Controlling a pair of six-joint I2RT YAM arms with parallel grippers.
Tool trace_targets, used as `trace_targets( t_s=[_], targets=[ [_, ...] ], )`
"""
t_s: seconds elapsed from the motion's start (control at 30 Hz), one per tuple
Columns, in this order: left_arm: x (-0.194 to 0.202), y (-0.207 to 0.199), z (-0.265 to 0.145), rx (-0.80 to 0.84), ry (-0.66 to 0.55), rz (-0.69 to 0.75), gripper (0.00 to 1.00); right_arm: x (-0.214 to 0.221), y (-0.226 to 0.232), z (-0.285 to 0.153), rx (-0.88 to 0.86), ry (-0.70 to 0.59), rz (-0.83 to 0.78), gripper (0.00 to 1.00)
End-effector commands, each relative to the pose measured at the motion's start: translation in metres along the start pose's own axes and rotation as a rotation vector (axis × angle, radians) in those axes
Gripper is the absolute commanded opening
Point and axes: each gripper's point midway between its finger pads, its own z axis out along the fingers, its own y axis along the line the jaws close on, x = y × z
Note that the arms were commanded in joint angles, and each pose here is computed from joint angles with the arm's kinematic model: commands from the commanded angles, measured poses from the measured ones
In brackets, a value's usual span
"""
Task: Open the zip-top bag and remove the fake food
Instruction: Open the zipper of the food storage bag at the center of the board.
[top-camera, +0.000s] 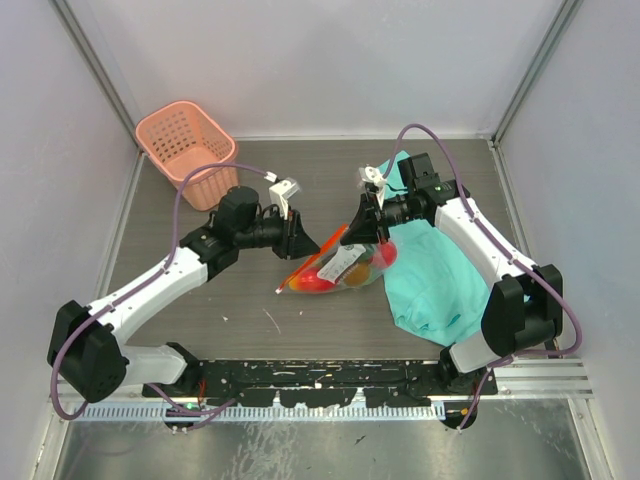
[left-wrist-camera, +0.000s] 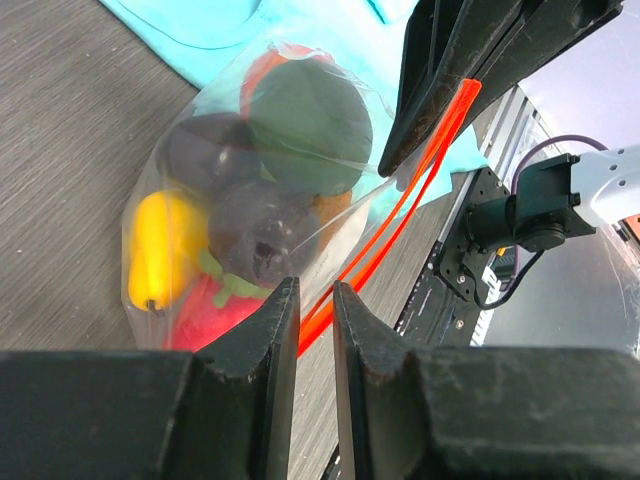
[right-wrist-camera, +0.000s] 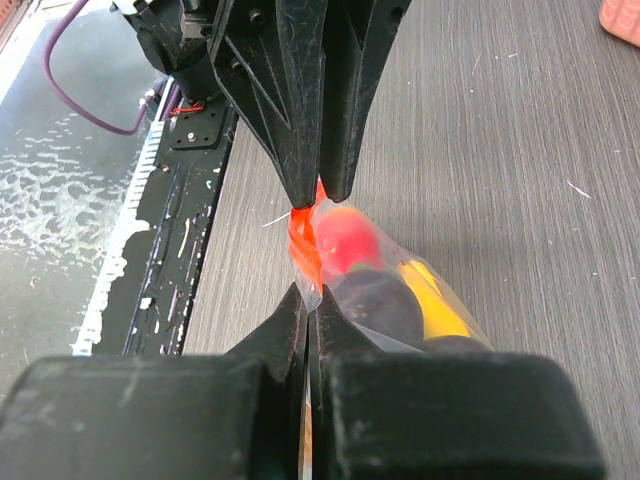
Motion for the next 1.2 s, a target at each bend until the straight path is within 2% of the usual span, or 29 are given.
trace_targets(
  t_s=[0.0, 0.37, 0.6, 0.83, 0.9, 0.97, 1.0, 1.1, 1.17],
  targets=[
    [-0.018, -0.012, 0.000, 0.041, -0.054, 0.055, 0.20, -0.016, 0.000, -0.001, -0.006, -0.015, -0.058, 0.01],
    [-0.006, -0.007, 0.008, 0.032, -0.013, 0.073, 0.25, -0.015, -0.001, -0.001, -0.006, -0.014, -0.054, 0.01],
    [-0.002, 0.005, 0.014, -0.040, 0.011, 0.086, 0.21, -0.014, -0.001, 0.000, -0.008, -0.011, -0.050, 0.01],
    [-0.004, -0.005, 0.016, 0.019, 0.016, 0.092, 0.21, -0.013, -0.001, 0.001, -0.009, -0.008, -0.050, 0.01],
    [-0.004, -0.011, 0.017, 0.056, 0.018, 0.095, 0.18, -0.013, -0.001, 0.001, -0.007, -0.006, -0.050, 0.01],
    [-0.005, -0.017, 0.018, 0.090, 0.015, 0.101, 0.04, -0.013, -0.002, 0.001, -0.001, -0.004, -0.049, 0.01],
    [-0.005, -0.018, 0.018, 0.097, 0.017, 0.100, 0.00, -0.013, -0.004, 0.001, 0.005, -0.001, -0.045, 0.01],
    [-0.004, -0.020, 0.019, 0.118, 0.026, 0.099, 0.00, -0.013, -0.009, 0.001, 0.031, 0.006, -0.028, 0.02],
    [-0.005, -0.020, 0.018, 0.116, 0.025, 0.097, 0.00, -0.013, -0.015, 0.000, 0.061, 0.014, -0.015, 0.06]
  ],
)
